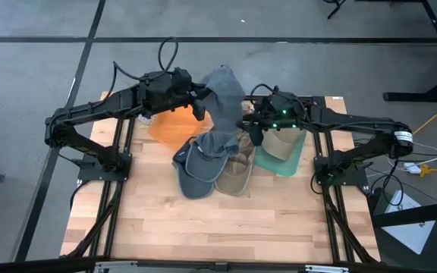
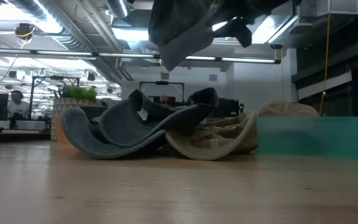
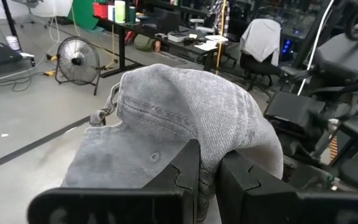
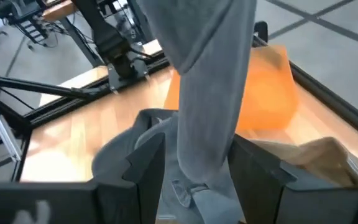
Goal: Pick & Place hat
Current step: Put the gray cap into the orange bin
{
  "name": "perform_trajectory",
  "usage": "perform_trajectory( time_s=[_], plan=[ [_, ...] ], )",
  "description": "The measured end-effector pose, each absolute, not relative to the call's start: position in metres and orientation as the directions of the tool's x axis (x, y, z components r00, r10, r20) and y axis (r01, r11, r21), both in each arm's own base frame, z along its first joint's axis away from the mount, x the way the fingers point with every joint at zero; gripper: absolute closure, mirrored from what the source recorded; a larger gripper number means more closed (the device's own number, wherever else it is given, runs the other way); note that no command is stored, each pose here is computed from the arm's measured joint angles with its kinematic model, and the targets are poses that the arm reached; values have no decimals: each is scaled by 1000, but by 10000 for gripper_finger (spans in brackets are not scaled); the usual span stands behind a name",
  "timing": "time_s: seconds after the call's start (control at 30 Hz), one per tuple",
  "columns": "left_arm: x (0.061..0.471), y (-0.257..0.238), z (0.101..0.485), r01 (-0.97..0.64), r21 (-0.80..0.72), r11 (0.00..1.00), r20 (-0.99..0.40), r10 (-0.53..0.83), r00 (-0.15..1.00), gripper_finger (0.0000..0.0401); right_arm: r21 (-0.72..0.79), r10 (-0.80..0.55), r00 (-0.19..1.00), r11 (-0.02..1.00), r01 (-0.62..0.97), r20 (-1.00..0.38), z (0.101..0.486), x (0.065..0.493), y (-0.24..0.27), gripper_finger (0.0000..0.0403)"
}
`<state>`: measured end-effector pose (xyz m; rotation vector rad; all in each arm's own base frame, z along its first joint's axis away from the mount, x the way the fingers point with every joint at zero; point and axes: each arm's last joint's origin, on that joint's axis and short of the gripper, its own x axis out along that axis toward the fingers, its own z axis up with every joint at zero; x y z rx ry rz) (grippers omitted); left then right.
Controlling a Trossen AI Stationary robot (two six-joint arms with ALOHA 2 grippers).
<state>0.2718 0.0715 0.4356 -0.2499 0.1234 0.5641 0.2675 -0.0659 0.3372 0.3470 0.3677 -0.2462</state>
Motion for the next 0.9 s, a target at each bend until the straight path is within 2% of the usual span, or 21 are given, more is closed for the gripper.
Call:
perform_trajectory(
  time_s=[0.2,0.27,0.37,0.47,0.5,0.67,0.8,0.9],
  plan=[
    [272,71,438,-520,-208,828,-165,495,853,377,294,-143,921,920,259,-363,332,281,-68,236],
    [273,71,437,-511,-198,836,-167,485,858,377,303,-108,921,924,231,-373,329,282,-68,249],
    [273,70,435,-493,-185,850,-187,462,867,377,330,-44,926,927,178,-375,328,284,-66,298],
    [272,67,436,-416,-200,887,-198,379,904,377,366,26,930,923,118,-366,330,281,-63,374],
    [272,66,436,-389,-206,898,-198,351,915,377,371,45,929,923,102,-368,331,279,-62,385],
    [265,60,433,-264,-233,936,-266,200,943,377,389,176,912,921,-20,-370,338,266,-55,382],
    [257,55,428,-172,-268,948,-338,74,938,377,391,286,902,909,-147,-325,349,253,-49,390],
    [255,51,428,-65,-322,944,-343,-52,938,377,403,357,888,887,-224,-291,355,247,-45,389]
  ],
)
